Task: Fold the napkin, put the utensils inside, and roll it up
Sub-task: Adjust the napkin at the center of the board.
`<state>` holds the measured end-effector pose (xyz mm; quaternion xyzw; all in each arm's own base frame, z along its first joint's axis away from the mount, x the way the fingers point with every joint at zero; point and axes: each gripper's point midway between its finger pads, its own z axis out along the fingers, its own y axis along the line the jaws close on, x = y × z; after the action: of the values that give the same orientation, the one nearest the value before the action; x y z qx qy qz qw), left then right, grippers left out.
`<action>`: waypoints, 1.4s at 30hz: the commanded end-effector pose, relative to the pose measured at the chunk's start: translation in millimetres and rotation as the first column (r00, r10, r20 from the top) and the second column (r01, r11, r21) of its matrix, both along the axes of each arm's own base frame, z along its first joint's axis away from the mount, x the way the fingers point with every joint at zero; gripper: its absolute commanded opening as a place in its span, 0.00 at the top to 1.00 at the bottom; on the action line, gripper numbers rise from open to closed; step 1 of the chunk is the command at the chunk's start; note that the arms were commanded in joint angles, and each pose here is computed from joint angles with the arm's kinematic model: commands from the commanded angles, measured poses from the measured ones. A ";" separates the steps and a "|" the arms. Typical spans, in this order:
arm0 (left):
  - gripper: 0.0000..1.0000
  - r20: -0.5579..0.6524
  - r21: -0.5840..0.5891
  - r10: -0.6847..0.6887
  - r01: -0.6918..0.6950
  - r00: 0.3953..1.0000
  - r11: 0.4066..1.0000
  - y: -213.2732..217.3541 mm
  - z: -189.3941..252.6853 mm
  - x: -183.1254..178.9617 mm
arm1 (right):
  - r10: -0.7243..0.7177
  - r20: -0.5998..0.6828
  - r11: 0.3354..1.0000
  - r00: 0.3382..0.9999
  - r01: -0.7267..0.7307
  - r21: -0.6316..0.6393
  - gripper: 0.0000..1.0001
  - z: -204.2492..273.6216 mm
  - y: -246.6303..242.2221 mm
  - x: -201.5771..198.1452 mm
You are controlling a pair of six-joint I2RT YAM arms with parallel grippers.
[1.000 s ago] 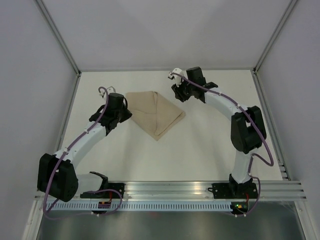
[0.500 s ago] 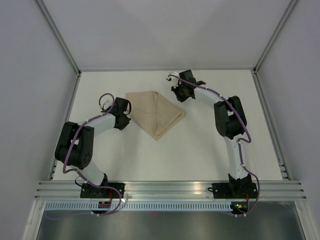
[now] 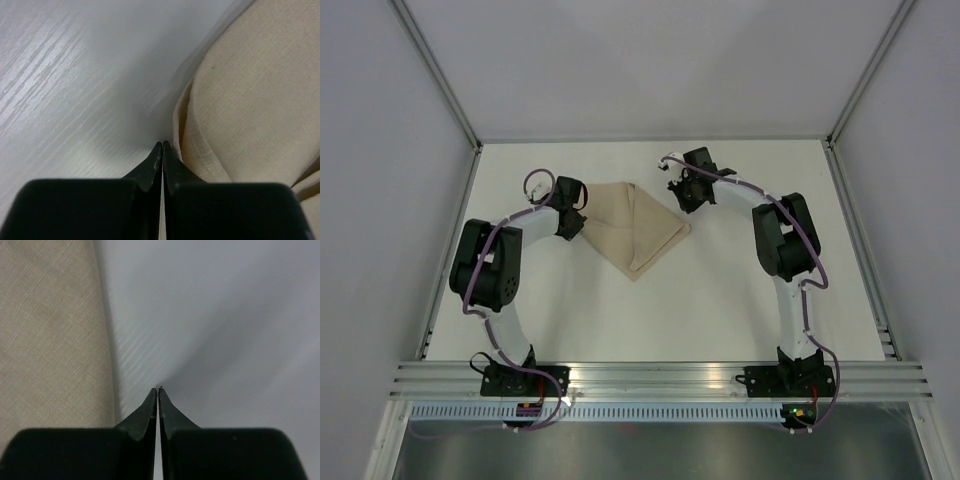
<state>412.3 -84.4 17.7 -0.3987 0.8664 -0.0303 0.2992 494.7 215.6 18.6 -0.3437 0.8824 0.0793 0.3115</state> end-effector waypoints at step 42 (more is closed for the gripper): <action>0.88 0.053 -0.017 -0.325 0.327 0.944 0.945 -52.6 17.5 121.6 | 0.248 -0.221 0.969 0.943 -0.241 0.061 0.98 19.6 7.7 -175.7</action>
<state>520.5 -133.0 22.8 -0.2778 0.9107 -0.0846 0.2937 322.2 224.7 23.6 -0.4260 0.8678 0.1733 0.1880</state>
